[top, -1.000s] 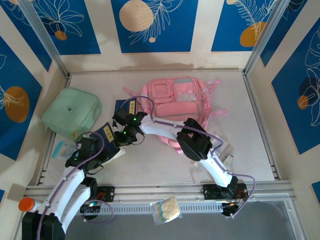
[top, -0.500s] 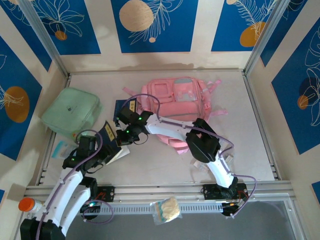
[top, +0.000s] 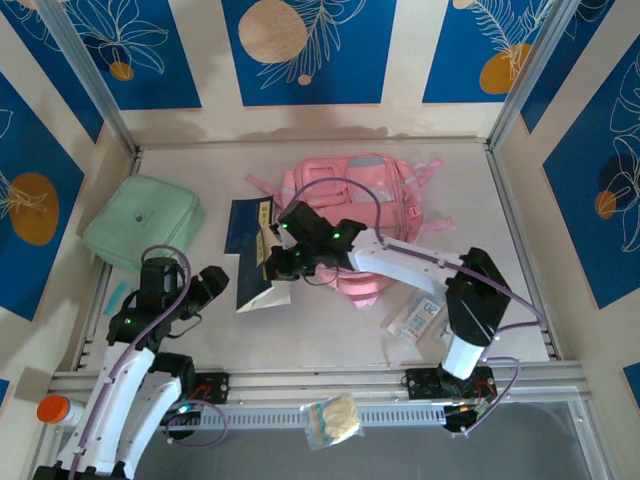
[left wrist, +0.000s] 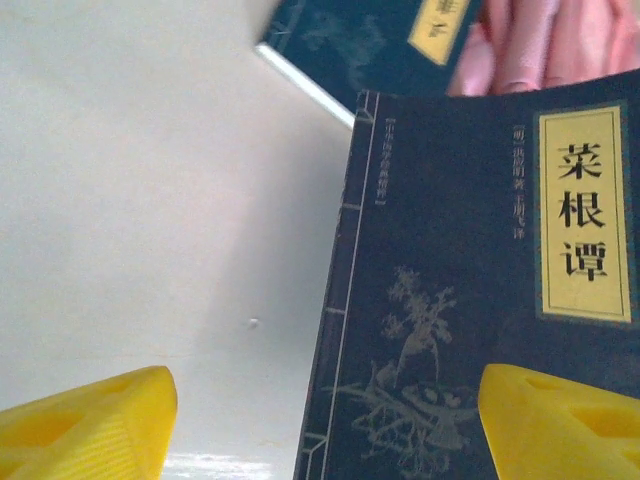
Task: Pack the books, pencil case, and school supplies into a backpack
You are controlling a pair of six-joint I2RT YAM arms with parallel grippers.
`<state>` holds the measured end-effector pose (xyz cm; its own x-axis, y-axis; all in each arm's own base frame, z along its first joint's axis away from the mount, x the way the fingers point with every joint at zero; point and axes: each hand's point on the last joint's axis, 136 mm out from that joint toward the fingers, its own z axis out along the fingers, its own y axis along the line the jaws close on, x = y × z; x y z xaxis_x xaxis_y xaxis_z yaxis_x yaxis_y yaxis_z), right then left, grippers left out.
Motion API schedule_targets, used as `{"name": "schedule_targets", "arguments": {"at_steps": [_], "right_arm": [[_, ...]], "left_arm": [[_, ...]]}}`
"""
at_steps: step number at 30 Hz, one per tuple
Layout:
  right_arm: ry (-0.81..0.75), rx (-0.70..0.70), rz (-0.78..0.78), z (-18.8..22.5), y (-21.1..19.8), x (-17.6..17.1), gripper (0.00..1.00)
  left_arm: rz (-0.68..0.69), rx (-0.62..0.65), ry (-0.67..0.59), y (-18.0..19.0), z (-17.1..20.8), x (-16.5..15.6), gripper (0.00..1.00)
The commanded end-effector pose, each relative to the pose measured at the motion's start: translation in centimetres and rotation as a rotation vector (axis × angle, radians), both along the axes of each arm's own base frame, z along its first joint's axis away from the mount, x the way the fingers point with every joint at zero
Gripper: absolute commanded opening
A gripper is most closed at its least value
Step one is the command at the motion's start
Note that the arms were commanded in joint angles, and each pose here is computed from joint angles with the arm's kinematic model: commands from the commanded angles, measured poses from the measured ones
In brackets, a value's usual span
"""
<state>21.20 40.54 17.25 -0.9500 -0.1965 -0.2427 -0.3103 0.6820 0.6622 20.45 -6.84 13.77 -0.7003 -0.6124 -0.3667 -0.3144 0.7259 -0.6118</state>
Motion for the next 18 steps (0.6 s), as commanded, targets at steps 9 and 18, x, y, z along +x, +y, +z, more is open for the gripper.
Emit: {"name": "schedule_targets", "arguments": {"at_steps": [9,18], "right_arm": [[-0.138,0.25,-0.032,10.1,-4.2,1.7,0.0],[-0.178,0.393,-0.044,14.1,-7.6,3.5,0.0]], "left_arm": [[-0.129,-0.353,-0.144,-5.4,7.8,2.8,0.9],[-0.18,-0.583,-0.25,-8.1,12.0,6.4,0.98]]}}
